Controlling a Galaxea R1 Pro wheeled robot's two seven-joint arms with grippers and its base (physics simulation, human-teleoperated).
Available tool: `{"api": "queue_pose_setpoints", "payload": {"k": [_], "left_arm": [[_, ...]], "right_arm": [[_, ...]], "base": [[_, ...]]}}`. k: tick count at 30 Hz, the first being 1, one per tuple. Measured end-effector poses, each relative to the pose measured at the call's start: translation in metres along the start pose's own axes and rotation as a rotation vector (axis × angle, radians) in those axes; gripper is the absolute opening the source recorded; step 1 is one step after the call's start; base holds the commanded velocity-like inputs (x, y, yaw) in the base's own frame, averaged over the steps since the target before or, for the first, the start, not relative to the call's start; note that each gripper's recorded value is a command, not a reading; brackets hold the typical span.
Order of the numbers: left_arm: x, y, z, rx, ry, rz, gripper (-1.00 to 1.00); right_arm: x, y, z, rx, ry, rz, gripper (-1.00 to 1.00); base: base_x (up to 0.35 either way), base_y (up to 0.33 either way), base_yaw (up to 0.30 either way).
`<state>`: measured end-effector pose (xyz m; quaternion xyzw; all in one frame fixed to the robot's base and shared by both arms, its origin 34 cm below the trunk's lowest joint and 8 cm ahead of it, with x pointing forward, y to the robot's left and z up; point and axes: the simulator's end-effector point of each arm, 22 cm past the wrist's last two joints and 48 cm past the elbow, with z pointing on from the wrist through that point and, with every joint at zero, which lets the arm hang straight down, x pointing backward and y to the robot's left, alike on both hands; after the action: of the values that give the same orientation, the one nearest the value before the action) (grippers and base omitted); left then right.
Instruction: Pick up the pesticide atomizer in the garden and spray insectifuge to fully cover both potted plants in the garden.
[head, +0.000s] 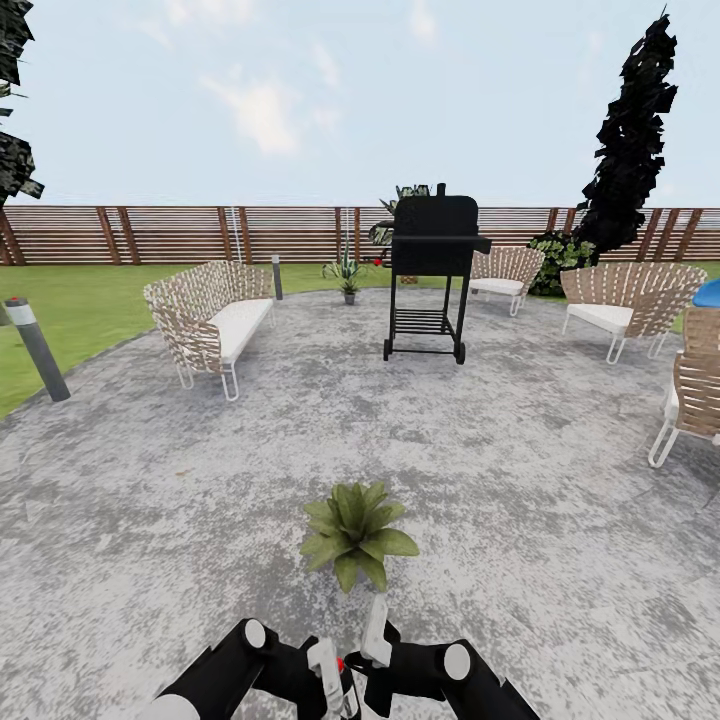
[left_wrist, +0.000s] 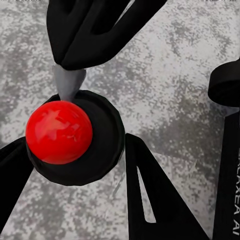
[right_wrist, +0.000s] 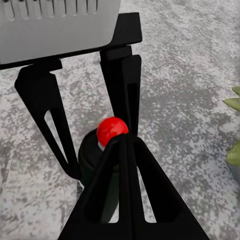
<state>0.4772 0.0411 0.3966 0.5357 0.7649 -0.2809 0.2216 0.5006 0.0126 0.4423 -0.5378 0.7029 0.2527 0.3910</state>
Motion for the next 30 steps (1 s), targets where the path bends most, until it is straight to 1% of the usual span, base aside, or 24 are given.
{"api": "queue_pose_setpoints", "payload": {"k": [11,16,21,27,30], "left_arm": [[0.000,0.000,0.000,0.002,-0.001,0.001,-1.00],[-0.001,-0.005,0.000,0.021,-0.001,0.002,-1.00],[0.000,-0.006,0.000,0.026,0.000,0.000,-1.00],[0.010,-0.004,-0.001,0.020,0.022,-0.010,-1.00],[0.021,0.000,-0.006,0.011,0.041,-0.014,-1.00]], "right_arm": [[0.000,0.000,0.000,-0.001,0.000,0.000,-1.00],[0.001,0.000,0.000,-0.001,0.001,-0.001,-1.00],[0.000,0.001,0.000,-0.001,0.001,-0.001,-1.00],[0.000,0.000,0.000,0.000,0.000,0.000,-1.00],[0.001,0.000,0.000,-0.001,0.001,0.000,-1.00]], "base": [[0.000,0.000,0.000],[0.000,0.000,0.000],[0.000,0.000,0.000],[0.000,0.000,0.000],[0.000,0.000,0.000]]}}
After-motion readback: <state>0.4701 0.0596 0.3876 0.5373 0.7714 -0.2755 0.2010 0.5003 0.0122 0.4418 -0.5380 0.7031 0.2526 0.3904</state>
